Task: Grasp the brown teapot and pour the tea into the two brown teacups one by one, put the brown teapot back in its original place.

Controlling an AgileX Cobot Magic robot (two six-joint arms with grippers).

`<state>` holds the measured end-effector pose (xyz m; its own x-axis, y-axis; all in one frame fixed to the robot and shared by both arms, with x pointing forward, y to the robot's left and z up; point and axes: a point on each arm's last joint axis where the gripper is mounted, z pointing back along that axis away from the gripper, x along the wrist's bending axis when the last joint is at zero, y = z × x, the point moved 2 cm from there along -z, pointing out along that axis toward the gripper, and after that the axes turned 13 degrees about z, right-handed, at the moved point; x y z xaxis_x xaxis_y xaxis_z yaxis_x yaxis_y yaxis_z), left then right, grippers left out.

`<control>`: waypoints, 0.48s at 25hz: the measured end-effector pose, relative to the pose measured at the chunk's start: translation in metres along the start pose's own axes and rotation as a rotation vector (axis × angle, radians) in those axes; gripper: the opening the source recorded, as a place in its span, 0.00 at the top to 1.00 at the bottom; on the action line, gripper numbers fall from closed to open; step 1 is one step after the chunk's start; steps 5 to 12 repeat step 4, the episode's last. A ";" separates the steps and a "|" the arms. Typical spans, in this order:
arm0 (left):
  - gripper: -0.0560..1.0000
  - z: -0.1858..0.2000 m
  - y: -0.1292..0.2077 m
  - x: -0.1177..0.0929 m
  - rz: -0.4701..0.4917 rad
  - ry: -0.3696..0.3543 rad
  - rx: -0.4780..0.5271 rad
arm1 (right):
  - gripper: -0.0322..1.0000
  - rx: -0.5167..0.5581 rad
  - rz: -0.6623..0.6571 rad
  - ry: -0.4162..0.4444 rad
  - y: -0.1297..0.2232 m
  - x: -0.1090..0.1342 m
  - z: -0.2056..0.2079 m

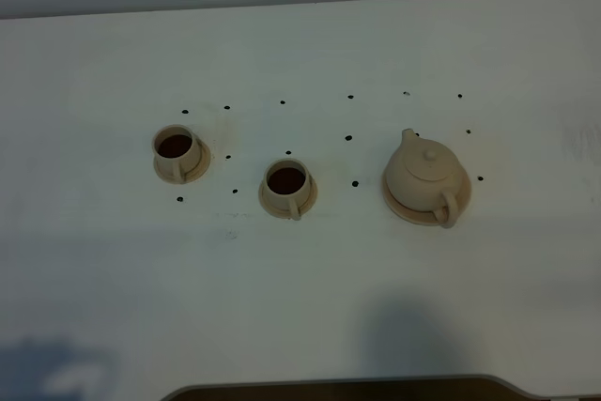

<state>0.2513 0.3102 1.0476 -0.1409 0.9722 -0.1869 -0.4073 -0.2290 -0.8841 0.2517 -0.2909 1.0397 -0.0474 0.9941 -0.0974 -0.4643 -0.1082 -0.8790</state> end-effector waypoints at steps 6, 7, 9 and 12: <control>0.53 0.000 0.000 0.000 0.000 0.000 0.000 | 0.54 0.000 0.000 0.000 0.000 0.000 0.000; 0.53 0.000 0.000 0.000 0.000 0.000 0.000 | 0.54 0.000 0.000 0.000 0.000 0.000 0.000; 0.53 0.000 0.000 0.000 0.000 0.000 0.000 | 0.54 0.000 0.000 0.000 0.000 0.000 0.000; 0.53 0.000 0.000 0.000 0.000 0.000 0.000 | 0.54 0.000 0.000 0.000 0.000 0.000 0.000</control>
